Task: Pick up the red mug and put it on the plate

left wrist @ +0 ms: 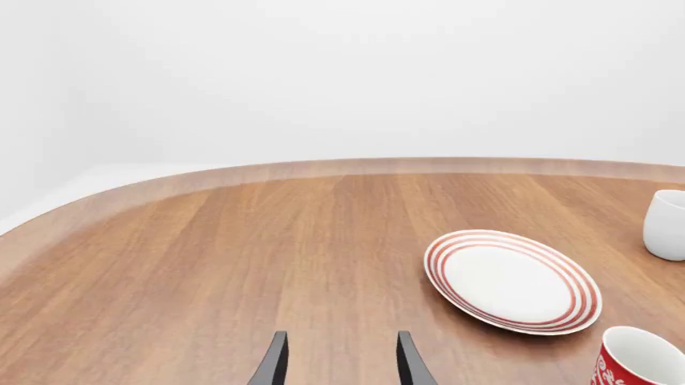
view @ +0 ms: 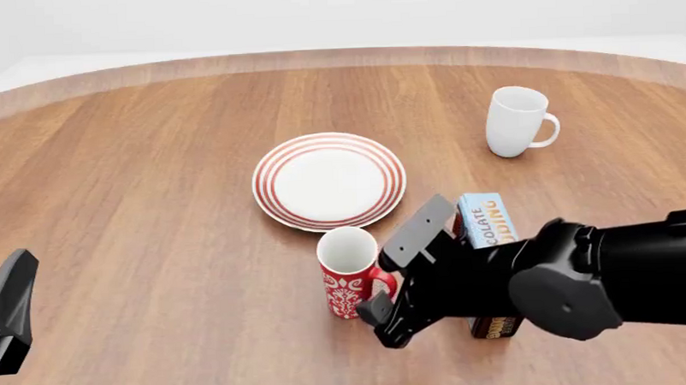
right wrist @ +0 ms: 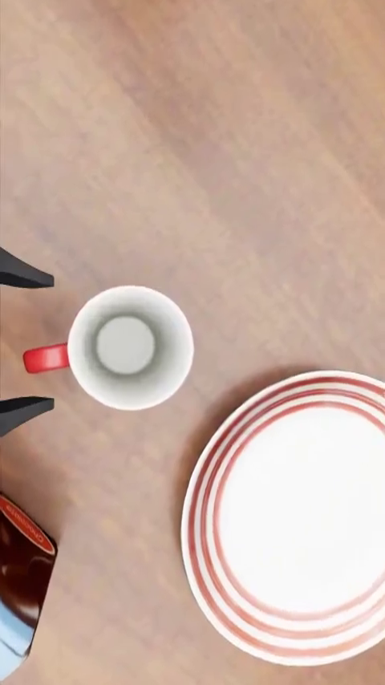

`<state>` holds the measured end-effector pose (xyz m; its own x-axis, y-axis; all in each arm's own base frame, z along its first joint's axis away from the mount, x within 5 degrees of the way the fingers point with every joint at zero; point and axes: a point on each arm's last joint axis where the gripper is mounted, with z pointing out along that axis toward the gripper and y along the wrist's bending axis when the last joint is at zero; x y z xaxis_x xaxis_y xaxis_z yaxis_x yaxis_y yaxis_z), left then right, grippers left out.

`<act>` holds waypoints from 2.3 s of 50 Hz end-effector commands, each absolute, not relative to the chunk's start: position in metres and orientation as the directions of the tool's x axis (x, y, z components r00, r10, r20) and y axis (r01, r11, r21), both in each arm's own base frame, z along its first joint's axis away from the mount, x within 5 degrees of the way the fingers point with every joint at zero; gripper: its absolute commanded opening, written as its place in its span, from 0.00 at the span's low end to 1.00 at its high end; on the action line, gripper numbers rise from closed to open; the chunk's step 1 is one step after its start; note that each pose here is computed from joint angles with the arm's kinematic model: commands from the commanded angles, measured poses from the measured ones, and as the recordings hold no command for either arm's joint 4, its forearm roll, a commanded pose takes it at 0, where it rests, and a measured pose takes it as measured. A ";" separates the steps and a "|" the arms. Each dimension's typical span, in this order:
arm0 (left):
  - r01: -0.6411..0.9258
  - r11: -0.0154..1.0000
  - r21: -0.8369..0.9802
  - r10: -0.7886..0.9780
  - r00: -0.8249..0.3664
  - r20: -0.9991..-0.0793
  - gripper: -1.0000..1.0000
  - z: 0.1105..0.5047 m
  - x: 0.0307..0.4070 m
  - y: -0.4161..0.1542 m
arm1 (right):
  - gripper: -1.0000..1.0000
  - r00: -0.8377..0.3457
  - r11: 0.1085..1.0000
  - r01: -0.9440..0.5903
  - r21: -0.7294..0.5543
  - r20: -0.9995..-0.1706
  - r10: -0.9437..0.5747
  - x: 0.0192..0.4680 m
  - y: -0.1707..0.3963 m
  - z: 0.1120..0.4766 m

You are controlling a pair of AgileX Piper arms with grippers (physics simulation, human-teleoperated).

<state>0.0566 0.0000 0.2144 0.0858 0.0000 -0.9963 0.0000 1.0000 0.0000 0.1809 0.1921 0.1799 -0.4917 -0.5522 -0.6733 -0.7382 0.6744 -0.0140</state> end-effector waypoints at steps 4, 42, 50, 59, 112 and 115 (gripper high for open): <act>0.000 1.000 0.000 0.000 0.086 -0.996 1.00 0.214 0.057 0.000 | 1.00 -0.504 0.678 -0.735 -0.005 -0.664 -0.552 0.180 0.193 0.172; 0.000 1.000 0.000 0.000 0.086 -0.996 1.00 0.214 0.057 0.000 | 0.00 -0.476 0.671 -0.741 -0.025 -0.686 -0.550 0.178 0.186 0.173; 0.000 1.000 0.000 0.000 0.086 -0.996 1.00 0.214 0.057 0.000 | 0.00 -0.444 0.672 -0.740 -0.038 -0.723 -0.530 0.177 0.181 0.196; 0.000 1.000 0.000 0.000 0.086 -0.996 1.00 0.214 0.057 0.000 | 0.00 -0.410 0.680 -0.730 -0.063 -0.755 -0.511 0.181 0.174 0.225; 0.000 1.000 0.000 0.000 0.086 -0.996 1.00 0.214 0.057 0.000 | 0.00 -0.297 0.731 -0.660 -0.173 -0.834 -0.465 0.249 0.181 0.294; 0.000 1.000 0.000 0.000 0.086 -0.996 1.00 0.214 0.057 0.000 | 0.00 -0.297 0.738 -0.651 -0.179 -0.835 -0.464 0.256 0.179 0.296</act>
